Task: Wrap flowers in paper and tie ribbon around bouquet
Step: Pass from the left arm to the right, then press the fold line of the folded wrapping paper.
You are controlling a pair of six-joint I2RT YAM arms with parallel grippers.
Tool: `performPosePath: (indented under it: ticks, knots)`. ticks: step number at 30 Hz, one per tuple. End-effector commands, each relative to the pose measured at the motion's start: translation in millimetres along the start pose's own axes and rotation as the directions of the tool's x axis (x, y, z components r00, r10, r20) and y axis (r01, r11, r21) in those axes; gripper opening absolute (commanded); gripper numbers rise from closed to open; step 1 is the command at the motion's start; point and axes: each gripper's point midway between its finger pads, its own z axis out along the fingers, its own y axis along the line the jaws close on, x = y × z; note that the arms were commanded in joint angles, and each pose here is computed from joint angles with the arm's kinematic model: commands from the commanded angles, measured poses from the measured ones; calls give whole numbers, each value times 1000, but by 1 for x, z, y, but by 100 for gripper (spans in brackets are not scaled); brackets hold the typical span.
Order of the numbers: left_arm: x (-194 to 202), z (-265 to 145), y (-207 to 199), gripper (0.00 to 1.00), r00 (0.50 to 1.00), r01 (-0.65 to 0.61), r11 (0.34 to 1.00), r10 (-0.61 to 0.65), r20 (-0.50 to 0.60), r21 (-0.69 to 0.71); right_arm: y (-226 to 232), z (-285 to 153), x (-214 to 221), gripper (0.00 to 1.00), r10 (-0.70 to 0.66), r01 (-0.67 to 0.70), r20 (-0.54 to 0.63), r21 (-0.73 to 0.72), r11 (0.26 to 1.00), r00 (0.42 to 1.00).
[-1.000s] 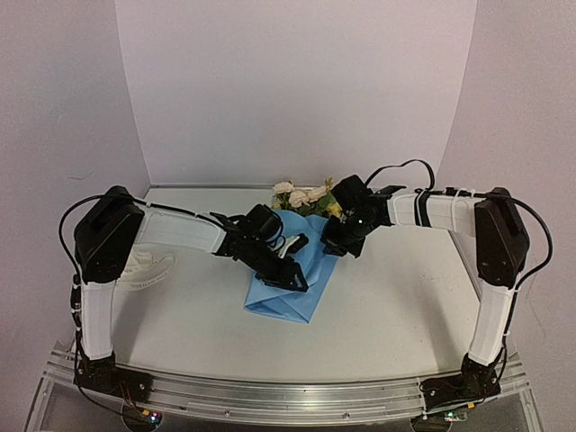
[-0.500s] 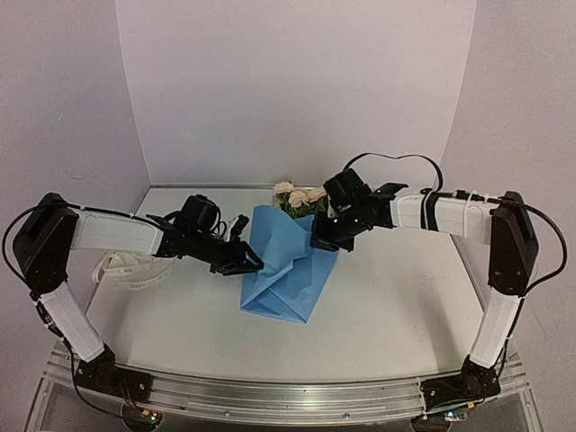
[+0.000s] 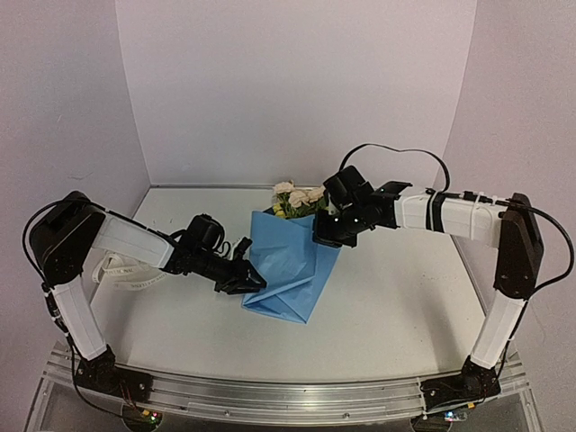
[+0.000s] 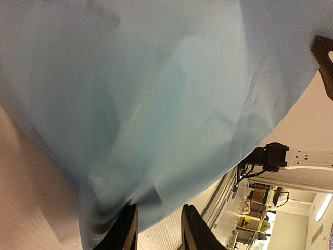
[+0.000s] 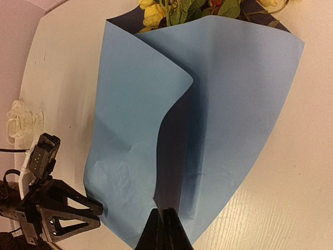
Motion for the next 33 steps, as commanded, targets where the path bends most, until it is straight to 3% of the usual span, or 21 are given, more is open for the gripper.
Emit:
performPosePath:
  ticks: [1,7,14,21,29,33]
  knots:
    - [-15,-29,-44,35,992,-97,994,92,87,51,7,-25,-18,0,-38,39,72,-8,999,997]
    - [-71,-86,-24,40,946,12,999,4,325,-46,1,-27,-8,0,-76,76,42,0,997,996]
    - [-99,-56,-18,29,966,-26,1000,26,257,-5,-12,-23,-7,0,-76,74,47,43,996,996]
    - [-69,-35,10,23,976,61,995,-42,213,-85,-16,-19,-22,0,-84,83,41,36,996,996]
    - [-11,5,0,16,992,80,991,-69,107,-104,-18,-16,-31,0,-84,82,44,39,996,995]
    - [-1,8,-8,15,994,65,993,-56,95,-97,-18,-13,-32,0,-86,85,38,41,996,996]
